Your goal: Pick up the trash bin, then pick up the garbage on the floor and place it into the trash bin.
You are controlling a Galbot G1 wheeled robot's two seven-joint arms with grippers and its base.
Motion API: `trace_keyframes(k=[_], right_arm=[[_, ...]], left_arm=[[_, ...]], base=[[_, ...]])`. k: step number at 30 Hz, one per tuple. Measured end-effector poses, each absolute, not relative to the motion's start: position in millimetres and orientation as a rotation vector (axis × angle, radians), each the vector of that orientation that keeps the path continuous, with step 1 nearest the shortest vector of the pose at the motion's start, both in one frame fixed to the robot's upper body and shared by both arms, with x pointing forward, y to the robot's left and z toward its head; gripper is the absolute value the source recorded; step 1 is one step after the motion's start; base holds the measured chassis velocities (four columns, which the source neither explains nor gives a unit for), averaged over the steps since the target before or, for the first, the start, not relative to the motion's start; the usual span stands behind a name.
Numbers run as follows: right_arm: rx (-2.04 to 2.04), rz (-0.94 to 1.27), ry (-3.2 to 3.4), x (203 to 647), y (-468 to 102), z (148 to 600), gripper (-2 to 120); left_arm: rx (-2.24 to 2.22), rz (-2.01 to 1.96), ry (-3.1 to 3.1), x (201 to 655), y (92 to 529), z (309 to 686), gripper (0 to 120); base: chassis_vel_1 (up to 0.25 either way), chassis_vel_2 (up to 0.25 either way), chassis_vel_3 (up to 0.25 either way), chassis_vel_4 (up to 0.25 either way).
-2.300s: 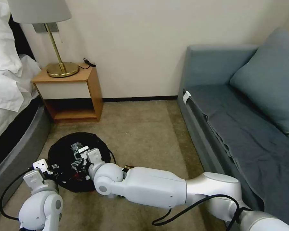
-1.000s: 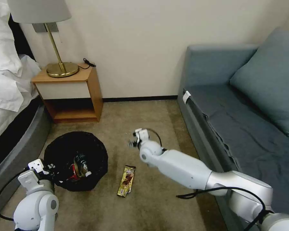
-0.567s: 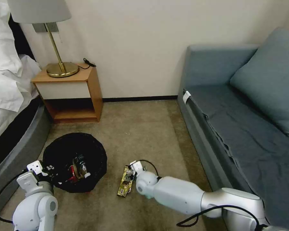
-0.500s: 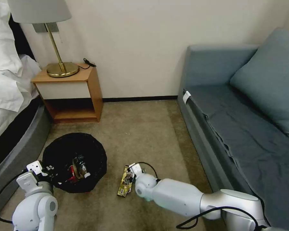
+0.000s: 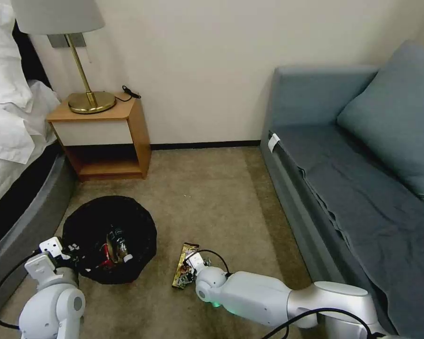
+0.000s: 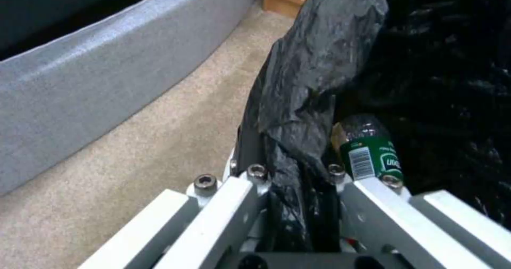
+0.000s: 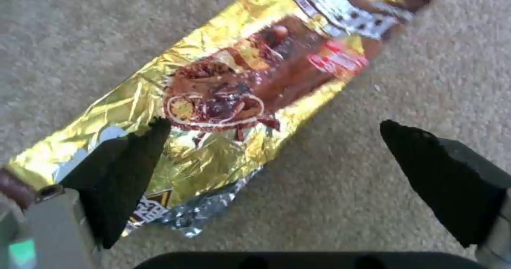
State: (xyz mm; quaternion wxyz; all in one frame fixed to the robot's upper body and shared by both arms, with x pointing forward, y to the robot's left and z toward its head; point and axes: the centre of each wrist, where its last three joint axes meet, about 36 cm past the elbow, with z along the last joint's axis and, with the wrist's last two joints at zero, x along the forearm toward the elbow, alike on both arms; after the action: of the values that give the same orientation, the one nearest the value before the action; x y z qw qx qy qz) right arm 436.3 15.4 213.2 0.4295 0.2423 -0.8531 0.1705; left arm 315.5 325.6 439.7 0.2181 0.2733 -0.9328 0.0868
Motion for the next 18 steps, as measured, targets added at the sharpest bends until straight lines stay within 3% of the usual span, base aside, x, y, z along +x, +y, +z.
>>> trace_keyframes(k=[18], right_arm=[[0.630, 0.441, -2.131, 426.9, 22.9, 206.1, 98]], left_arm=[[0.758, 0.233, -2.580, 316.2, 324.1, 437.1, 3]], base=[[0.000, 0.000, 0.000, 0.000]])
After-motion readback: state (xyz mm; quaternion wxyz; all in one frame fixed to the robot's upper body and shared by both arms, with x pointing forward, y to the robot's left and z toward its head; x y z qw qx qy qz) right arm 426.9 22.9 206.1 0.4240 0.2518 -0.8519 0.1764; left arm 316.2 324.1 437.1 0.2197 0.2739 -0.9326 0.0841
